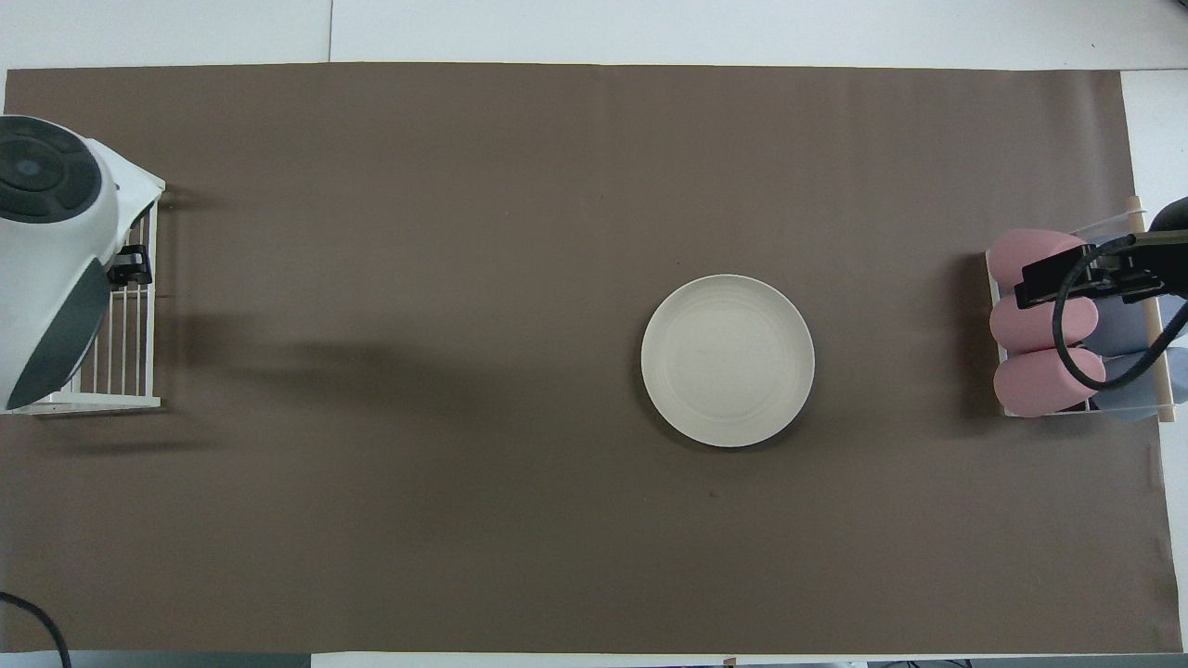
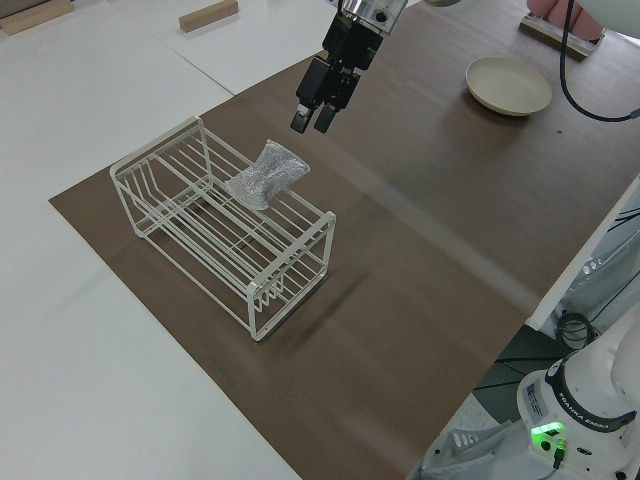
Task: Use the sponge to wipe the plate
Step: 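Reach the left gripper into the wire rack and grasp the white sponge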
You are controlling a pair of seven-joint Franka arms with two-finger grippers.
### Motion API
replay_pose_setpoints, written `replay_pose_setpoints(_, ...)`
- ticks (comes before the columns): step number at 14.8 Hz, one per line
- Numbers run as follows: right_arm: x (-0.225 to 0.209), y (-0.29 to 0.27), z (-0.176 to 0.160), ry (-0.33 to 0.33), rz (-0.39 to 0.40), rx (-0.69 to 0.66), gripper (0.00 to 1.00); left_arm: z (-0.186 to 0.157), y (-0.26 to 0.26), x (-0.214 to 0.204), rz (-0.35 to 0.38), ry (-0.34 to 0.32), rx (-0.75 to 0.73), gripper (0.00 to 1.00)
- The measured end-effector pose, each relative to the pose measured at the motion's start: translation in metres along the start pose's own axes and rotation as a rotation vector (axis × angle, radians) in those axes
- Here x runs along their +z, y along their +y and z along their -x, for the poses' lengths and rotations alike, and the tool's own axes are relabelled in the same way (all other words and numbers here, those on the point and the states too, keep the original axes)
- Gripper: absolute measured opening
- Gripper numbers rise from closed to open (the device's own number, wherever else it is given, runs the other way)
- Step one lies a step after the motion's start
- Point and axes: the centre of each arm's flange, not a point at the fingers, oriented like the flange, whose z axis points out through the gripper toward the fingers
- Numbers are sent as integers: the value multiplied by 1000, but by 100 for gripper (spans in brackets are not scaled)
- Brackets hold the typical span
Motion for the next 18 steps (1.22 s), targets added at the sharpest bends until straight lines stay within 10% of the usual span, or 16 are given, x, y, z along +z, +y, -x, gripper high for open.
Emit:
replay_pose_setpoints(13, 0, 0, 0, 0, 0, 0, 100, -15, 9, 58, -115, 38, 49, 97)
replay_pose_setpoints(18, 0, 0, 0, 0, 0, 0, 100, -15, 8, 59, -114, 38, 42, 38)
